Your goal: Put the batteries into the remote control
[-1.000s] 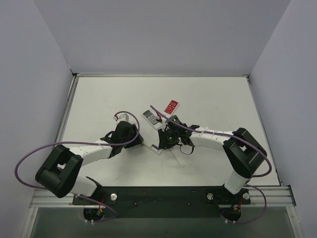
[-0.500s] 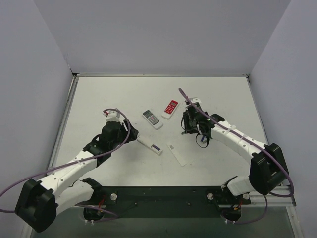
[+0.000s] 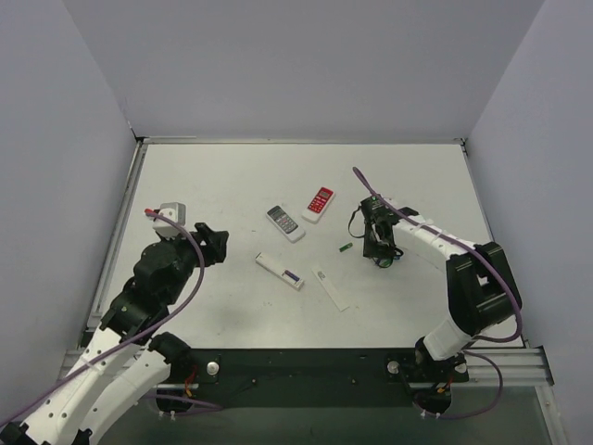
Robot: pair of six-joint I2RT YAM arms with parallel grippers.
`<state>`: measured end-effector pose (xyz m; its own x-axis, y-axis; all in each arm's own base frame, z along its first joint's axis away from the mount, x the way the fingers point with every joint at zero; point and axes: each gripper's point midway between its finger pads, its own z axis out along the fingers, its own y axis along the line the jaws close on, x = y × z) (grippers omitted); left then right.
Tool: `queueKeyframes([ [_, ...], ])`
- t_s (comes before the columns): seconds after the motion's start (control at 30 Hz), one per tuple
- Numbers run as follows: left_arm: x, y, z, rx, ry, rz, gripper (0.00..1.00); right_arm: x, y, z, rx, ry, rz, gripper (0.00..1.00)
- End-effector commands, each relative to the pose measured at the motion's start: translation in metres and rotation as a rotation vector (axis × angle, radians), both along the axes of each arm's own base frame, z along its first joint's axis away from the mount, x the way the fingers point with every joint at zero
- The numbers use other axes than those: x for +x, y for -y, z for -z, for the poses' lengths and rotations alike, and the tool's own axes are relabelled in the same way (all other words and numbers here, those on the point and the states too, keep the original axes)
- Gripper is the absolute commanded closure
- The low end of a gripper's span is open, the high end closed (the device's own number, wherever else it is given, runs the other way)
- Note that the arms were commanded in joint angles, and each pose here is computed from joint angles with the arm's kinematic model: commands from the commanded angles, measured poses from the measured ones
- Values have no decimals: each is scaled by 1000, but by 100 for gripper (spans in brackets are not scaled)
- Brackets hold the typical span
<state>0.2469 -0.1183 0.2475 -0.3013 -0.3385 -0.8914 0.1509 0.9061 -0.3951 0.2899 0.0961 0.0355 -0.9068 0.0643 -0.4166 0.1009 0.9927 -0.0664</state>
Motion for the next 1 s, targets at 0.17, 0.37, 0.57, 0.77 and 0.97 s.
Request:
queueKeyframes([
  [0.17,-13,-47,-1,158,87,-119,27,-14,17,27,-31,-95,93,75],
  [0.37,-12,-47,2,162,87,-123,27,-13,13,38,-4,-121,106,79],
  [0.57,-12,-48,4,166,79,-125,27,-20,6,39,38,-135,97,92],
  [0.77,-11,-48,5,158,75,-122,27,-40,-25,30,77,-160,-64,95],
  [0.97,-9,-50,6,145,71,-124,27,-55,-57,28,5,-213,-272,95],
])
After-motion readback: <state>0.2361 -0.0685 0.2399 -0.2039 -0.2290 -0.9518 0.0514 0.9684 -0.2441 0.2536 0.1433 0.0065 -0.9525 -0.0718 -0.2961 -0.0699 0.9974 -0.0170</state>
